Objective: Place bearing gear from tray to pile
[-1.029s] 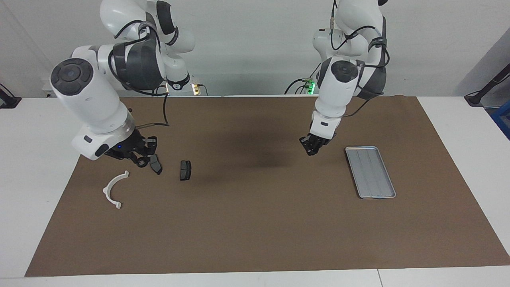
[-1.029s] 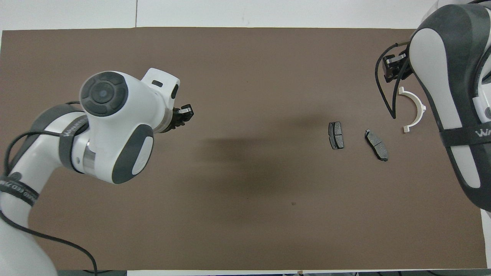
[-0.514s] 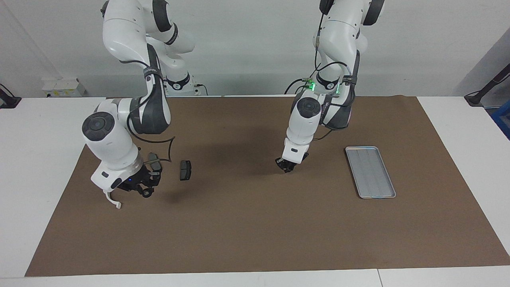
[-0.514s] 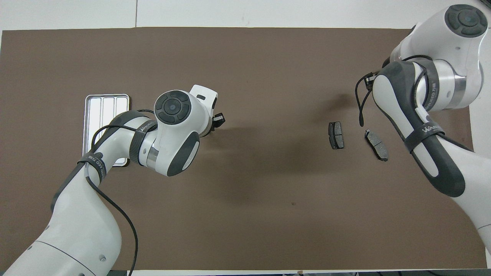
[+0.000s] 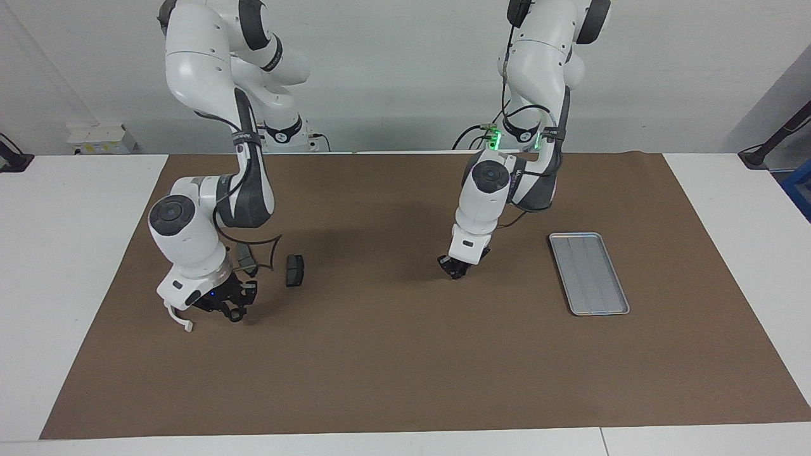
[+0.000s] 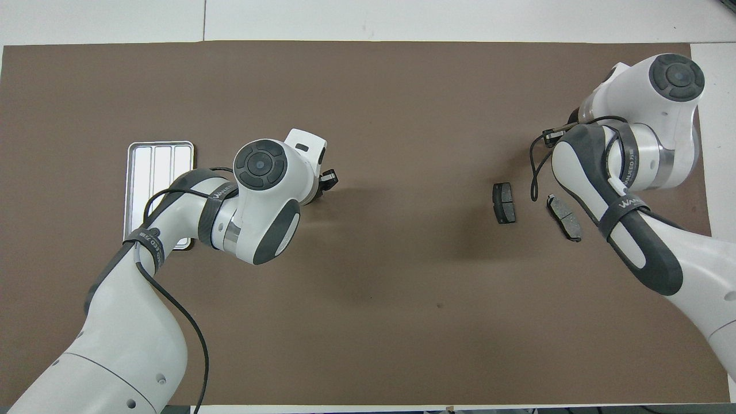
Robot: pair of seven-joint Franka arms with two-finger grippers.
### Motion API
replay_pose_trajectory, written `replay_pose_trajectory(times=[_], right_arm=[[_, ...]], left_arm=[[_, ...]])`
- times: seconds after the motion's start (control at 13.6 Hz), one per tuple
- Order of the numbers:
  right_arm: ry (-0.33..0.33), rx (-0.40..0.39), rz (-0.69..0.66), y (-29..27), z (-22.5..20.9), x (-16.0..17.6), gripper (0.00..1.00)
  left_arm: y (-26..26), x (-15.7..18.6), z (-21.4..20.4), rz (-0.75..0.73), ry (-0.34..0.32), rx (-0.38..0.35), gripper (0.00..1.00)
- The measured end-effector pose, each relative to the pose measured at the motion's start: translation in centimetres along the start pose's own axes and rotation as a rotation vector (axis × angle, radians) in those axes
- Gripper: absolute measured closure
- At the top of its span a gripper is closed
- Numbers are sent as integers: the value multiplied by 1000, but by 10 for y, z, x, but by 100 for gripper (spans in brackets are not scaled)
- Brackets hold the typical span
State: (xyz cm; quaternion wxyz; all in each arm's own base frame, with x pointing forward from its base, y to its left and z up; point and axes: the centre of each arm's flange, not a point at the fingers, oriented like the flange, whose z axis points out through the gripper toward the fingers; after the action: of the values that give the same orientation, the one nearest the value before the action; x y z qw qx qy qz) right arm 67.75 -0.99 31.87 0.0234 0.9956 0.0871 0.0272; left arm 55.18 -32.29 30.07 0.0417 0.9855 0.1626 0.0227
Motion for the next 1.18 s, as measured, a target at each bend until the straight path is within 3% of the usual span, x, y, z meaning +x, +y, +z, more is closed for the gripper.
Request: replay_pose_trajectory(times=[0.29,0.51,0.66,0.73,0.81,1.1,1.18], right_arm=[[16,-2,11,9,24,0,66],[15,-1,10,8,25,0,66],[15,0,8,7,25,0,66],[17,0,6,6,24,1,59],[17,1,8,3,21,2,47],[-48,12,104,-69,-35,7,2],[-66,9,151,-104,-60,8,0]], left_arm=[[-2,-1,4,0,2,-2,76],[-6,4,2,-10,-4,13,46],[-19,25,-30,-46,4,22,20],[-36,42,-63,-74,17,20,7],[-60,58,-101,-90,30,20,0],[-192,102,-229,-29,51,42,0],[-222,106,-247,-2,44,52,0]])
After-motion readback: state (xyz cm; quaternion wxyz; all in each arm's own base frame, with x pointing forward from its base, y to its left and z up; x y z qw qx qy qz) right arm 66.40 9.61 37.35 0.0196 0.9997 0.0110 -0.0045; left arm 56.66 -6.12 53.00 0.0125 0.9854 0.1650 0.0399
